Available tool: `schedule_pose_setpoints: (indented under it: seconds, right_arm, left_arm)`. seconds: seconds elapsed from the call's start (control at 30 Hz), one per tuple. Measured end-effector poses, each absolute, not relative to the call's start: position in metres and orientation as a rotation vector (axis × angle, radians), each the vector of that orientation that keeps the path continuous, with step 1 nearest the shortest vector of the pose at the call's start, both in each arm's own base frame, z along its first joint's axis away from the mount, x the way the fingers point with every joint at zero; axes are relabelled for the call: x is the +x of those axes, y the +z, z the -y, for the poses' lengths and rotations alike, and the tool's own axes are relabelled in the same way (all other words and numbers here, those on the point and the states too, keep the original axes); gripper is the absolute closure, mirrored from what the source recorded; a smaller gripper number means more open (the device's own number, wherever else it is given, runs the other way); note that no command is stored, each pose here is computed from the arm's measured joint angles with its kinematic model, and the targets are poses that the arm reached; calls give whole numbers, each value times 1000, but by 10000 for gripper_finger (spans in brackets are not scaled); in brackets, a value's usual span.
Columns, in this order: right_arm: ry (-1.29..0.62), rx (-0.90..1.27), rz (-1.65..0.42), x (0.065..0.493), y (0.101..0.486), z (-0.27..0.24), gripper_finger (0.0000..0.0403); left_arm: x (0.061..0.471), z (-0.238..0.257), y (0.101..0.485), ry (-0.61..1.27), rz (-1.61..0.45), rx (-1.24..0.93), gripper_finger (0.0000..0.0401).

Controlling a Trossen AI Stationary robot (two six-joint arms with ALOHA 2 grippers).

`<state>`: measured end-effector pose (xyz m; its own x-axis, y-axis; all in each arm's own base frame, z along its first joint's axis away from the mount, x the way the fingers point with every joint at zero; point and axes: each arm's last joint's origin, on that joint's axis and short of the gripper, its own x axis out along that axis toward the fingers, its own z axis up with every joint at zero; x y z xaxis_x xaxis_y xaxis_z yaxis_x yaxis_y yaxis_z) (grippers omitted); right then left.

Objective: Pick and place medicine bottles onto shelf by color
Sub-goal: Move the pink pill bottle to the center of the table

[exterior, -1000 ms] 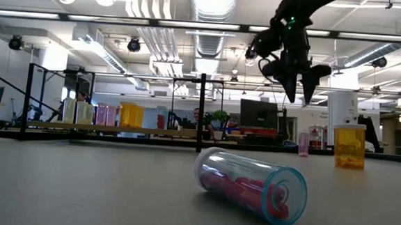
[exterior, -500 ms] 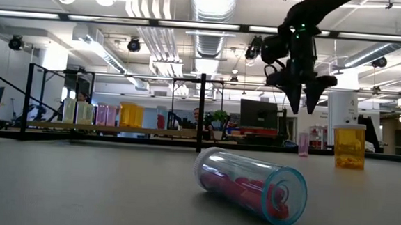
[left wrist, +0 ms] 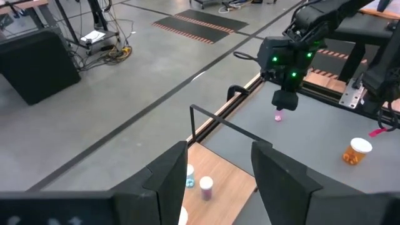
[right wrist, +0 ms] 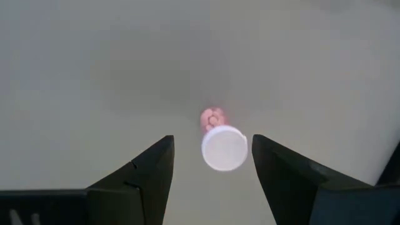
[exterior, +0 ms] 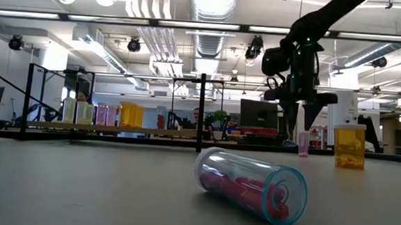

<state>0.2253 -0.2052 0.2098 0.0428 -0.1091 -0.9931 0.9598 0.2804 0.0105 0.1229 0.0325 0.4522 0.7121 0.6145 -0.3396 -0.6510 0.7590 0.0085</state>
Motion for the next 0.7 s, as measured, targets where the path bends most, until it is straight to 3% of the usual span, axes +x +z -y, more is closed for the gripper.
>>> schedule_pose_setpoints:
  seconds: [0.47, 0.7]
  right_arm:
    - [-1054, 959, -1256, 221, 191, 201, 202]
    - [-1059, 964, -1250, 220, 186, 200, 249]
  left_arm:
    - [131, -34, 450, 704, -358, -109, 239]
    - [130, -34, 450, 704, -356, -109, 239]
